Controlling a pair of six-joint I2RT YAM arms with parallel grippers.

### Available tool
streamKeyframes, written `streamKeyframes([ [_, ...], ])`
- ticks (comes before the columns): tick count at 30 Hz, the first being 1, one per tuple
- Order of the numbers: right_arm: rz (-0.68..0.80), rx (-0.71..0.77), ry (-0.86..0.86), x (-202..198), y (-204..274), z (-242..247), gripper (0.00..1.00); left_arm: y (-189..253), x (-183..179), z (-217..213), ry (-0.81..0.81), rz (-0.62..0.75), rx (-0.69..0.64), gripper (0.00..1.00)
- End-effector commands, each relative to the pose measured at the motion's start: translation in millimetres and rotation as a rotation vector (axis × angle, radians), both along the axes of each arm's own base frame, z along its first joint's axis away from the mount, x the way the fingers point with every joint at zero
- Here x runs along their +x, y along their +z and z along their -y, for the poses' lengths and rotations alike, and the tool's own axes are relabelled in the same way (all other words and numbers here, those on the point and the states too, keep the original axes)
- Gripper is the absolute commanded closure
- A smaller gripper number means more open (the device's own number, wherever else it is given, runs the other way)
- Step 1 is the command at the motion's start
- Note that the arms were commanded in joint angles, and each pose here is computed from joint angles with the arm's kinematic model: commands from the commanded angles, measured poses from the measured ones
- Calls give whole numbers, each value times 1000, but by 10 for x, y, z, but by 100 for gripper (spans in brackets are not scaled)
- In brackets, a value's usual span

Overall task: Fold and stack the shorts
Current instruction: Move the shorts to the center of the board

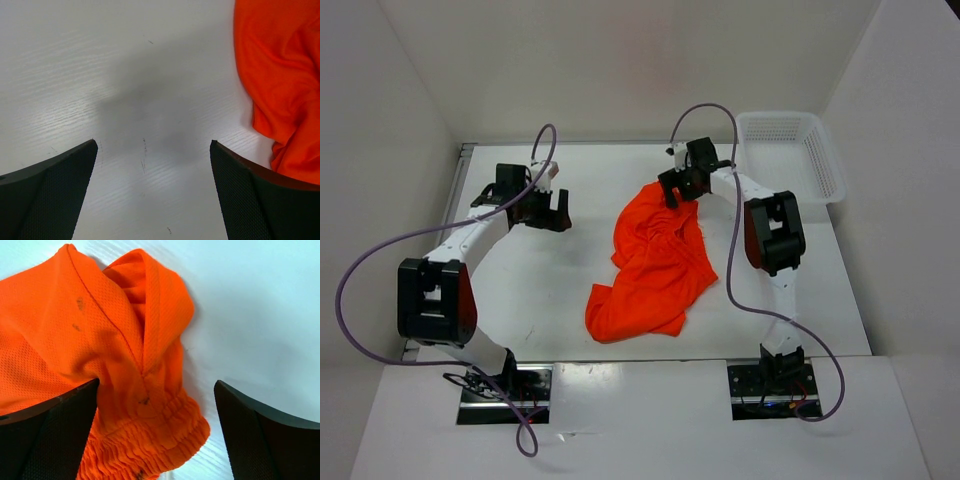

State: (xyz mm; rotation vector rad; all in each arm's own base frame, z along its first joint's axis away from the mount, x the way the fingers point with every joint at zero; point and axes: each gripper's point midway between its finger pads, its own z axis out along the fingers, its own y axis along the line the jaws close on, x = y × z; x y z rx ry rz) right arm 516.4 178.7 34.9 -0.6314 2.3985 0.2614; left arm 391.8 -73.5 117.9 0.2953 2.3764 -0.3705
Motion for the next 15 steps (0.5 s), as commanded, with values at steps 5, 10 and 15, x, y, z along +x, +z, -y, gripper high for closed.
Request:
streamKeyframes([
  [5, -83, 29, 78, -232, -118, 2, 50, 109, 116, 24, -11, 37, -10, 0],
  [10, 68, 60, 57, 78, 509, -124, 100, 120, 142, 10, -5, 48, -4, 0],
  [15, 374, 107, 132, 387, 1763, -856, 100, 152, 268, -220, 92, 102, 92, 0],
])
